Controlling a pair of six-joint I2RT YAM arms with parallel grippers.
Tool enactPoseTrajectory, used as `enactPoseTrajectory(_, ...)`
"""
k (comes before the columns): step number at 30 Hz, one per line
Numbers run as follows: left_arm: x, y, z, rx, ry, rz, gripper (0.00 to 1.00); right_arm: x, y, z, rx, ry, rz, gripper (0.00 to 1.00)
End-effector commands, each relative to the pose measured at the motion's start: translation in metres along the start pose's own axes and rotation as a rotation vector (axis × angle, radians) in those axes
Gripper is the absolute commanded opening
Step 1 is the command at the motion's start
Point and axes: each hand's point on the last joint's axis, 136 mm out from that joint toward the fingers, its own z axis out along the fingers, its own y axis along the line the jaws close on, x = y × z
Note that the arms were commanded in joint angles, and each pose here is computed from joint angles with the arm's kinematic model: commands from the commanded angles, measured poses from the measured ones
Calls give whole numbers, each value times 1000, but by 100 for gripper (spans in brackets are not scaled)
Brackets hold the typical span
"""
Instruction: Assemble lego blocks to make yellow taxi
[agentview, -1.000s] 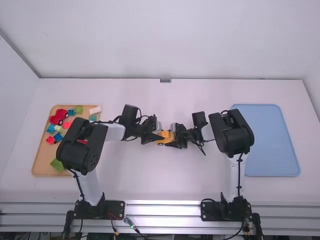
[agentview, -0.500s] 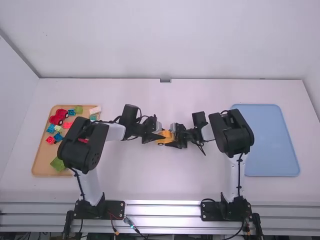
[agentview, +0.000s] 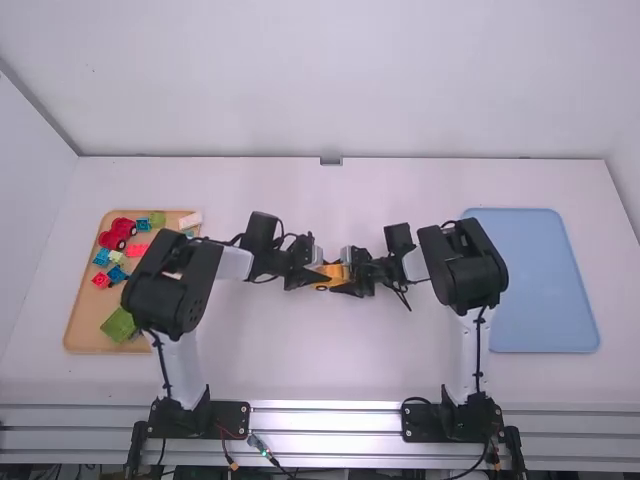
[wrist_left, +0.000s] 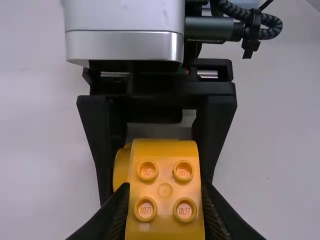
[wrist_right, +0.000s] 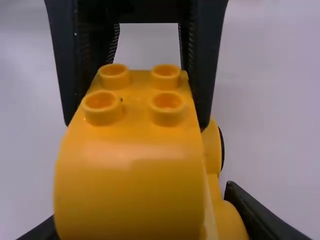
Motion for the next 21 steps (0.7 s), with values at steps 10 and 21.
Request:
enactPoseTrajectory(10, 10, -2, 12, 9, 53, 28, 2, 6, 9, 3, -21, 3, 41, 49)
enactPoseTrajectory(21, 20, -7, 23, 1, 138, 38, 2, 6, 9, 3, -21, 3, 41, 49)
